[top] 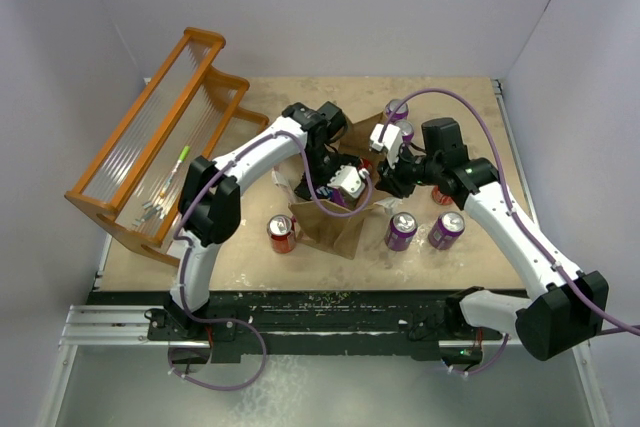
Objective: Place the beverage into the canvas bag
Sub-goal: Pick up the drink from the canvas bag.
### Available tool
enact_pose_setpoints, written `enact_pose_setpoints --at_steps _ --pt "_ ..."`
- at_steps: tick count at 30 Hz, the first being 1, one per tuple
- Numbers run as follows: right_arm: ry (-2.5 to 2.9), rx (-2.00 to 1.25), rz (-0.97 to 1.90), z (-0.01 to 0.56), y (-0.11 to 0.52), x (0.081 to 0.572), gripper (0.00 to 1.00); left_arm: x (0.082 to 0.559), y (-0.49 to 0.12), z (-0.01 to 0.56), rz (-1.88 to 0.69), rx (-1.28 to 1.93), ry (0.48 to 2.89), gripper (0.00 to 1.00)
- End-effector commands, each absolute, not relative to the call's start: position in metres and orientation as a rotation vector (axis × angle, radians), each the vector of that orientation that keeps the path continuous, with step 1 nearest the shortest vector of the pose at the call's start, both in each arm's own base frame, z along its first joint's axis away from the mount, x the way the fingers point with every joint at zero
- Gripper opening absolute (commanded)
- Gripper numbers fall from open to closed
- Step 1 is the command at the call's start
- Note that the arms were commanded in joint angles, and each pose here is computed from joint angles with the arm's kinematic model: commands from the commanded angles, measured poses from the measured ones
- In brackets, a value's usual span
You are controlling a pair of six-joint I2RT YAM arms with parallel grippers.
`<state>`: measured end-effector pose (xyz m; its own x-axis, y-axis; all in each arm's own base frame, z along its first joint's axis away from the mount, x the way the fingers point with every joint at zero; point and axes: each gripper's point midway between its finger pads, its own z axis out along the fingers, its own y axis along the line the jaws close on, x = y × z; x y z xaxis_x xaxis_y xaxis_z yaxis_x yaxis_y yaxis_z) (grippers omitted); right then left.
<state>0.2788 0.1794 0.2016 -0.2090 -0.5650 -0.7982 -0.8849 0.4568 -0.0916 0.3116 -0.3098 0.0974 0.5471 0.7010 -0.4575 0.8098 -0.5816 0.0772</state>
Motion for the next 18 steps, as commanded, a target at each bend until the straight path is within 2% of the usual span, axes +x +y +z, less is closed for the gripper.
enact_pose_setpoints --at_steps 1,6,13,16,18 --pt "1.855 -1.194 0.480 0.217 0.182 0.286 0.30 0.313 -0.313 0.086 -0.534 2.591 1.110 0.99" --pt "1.864 -1.188 0.471 0.216 0.180 0.285 0.30 0.306 -0.312 0.067 -0.577 2.651 1.096 1.00" --pt "1.862 -1.187 0.453 0.216 0.178 0.287 0.30 0.298 -0.310 0.047 -0.630 2.686 1.150 0.91" --pt "1.853 -1.183 0.444 0.218 0.178 0.289 0.30 0.295 -0.314 0.043 -0.652 2.663 1.190 0.79" --pt "1.848 -1.184 0.441 0.220 0.178 0.290 0.29 0.295 -0.315 0.043 -0.654 2.642 1.228 0.61"
